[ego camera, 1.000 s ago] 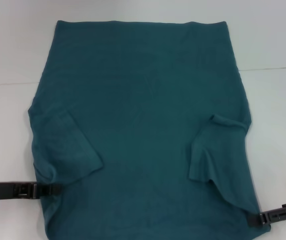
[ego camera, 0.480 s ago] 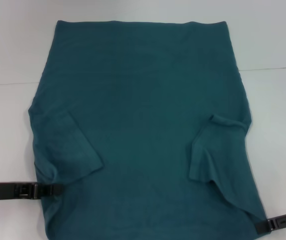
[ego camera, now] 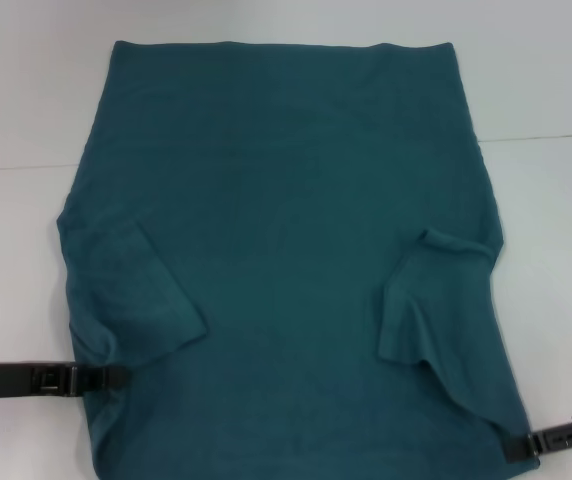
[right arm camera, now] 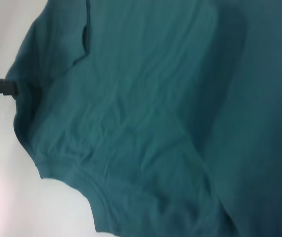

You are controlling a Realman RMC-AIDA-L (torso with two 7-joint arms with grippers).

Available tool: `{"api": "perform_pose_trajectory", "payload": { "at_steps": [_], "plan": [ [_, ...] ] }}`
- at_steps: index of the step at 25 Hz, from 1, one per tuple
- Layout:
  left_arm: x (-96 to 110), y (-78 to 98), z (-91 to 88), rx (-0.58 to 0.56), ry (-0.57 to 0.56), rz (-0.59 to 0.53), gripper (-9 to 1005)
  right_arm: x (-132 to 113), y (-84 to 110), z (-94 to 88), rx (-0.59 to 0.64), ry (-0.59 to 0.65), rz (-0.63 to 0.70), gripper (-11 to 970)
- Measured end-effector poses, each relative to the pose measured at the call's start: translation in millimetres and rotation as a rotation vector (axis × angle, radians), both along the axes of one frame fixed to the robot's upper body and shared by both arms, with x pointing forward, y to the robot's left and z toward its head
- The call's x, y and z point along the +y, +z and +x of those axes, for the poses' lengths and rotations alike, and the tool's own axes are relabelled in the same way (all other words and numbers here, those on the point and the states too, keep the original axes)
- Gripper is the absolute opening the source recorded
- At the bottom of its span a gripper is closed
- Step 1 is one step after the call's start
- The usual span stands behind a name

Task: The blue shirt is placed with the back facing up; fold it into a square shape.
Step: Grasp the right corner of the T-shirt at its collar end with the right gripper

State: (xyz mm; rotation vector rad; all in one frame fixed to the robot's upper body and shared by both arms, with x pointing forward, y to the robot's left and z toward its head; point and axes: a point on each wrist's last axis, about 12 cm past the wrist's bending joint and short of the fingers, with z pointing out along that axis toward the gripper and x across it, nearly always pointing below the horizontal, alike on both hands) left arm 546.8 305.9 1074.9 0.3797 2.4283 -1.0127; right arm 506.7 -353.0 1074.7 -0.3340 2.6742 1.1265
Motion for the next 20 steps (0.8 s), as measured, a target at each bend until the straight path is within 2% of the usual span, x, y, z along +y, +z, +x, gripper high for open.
{"api": "perform_pose_trajectory", "payload": {
  "at_steps": [11,20],
  "plan": [
    [0,1.2,1.6,-0.005,0.002,0.0,17,-14,8.9,14.2,-0.156,-0.118,0.025,883],
    [0,1.5,3.0,-0.009,0.007,0.005,16,-5,1.1,20.8,-0.156,-0.108,-0.028,883]
  ]
}}
